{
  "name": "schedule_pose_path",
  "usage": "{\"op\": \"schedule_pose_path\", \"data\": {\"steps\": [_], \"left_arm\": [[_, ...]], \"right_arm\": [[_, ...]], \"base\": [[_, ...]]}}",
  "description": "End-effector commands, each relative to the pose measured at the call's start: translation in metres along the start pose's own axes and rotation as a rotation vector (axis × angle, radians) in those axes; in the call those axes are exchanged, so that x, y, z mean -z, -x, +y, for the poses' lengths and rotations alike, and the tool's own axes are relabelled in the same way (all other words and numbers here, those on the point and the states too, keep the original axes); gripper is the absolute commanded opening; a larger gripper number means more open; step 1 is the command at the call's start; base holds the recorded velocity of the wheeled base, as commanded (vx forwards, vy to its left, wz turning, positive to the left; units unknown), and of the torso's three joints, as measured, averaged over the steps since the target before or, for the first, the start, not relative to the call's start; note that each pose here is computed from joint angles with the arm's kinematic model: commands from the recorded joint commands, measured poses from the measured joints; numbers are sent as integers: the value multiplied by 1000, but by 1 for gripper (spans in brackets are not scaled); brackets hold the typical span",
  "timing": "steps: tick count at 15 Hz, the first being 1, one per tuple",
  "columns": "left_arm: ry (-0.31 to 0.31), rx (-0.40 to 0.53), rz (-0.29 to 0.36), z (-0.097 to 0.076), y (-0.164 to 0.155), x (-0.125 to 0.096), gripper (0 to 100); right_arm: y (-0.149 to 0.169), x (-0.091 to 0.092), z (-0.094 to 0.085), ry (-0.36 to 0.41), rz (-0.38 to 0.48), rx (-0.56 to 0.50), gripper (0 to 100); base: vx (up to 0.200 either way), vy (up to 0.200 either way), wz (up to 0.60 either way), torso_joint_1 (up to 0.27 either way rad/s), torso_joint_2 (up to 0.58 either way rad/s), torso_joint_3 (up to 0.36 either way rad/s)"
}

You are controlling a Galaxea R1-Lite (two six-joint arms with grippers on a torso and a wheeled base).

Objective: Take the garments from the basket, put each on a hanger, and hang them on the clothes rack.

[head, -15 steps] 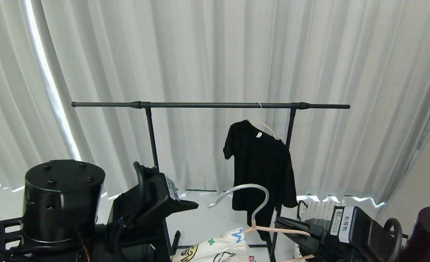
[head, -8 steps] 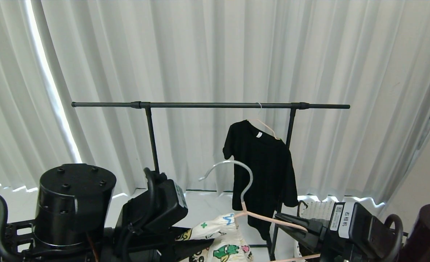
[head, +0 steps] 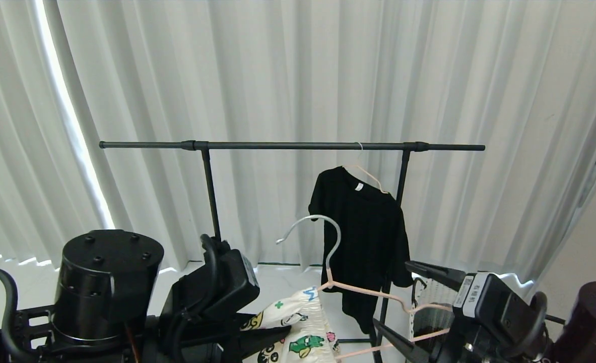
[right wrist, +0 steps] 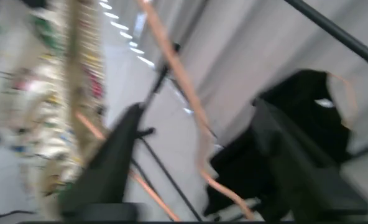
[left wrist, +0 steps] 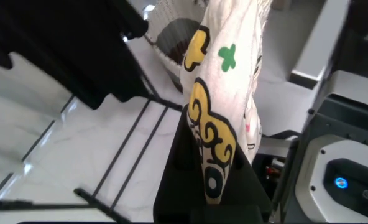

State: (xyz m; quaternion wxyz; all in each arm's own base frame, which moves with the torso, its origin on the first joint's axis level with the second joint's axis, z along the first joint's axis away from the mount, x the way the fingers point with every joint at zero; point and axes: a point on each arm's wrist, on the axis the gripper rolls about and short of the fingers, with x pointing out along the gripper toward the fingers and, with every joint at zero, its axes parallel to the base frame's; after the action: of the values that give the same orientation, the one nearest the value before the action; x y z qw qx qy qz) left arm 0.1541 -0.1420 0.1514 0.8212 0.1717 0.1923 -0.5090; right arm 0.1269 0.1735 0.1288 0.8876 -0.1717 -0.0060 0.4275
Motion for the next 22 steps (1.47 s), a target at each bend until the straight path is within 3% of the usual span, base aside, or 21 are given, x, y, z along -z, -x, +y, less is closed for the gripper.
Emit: {"op": "schedule_pose_path", "data": {"steps": [1,3,5,9,12,13,18,22], "left_arm": [[15,-64,26,4,4,7,0],[-19,-176,54,11,12,12,0],[-44,-211,-15,13,20,2,0],[-59,-276,-100,21,26,-6,0],[-60,-280,-111,21,29,-7,0],[-63,-277,-117,21,29,-8,0],[-69,-256,-118,19,26,-10,0],[-68,-267,-134,23,25,-16,0]], "right_arm": [[-2,5,-8,2,27,44,100],[-1,6,-10,-2,32,48,100],[-1,8,-5,-43,28,-19,100],[-12,20,8,-284,98,-111,100],[-46,33,13,-523,171,-83,100],[-57,35,14,-563,178,-66,100],[-99,45,17,-566,181,-12,100],[-84,49,52,-530,245,-121,100]], "base": [[0,0,0,0,0,0],[0,0,0,0,0,0],[0,0,0,0,0,0],[0,0,0,0,0,0],[0,0,0,0,0,0],[0,0,0,0,0,0],[0,0,0,0,0,0],[0,0,0,0,0,0]]}}
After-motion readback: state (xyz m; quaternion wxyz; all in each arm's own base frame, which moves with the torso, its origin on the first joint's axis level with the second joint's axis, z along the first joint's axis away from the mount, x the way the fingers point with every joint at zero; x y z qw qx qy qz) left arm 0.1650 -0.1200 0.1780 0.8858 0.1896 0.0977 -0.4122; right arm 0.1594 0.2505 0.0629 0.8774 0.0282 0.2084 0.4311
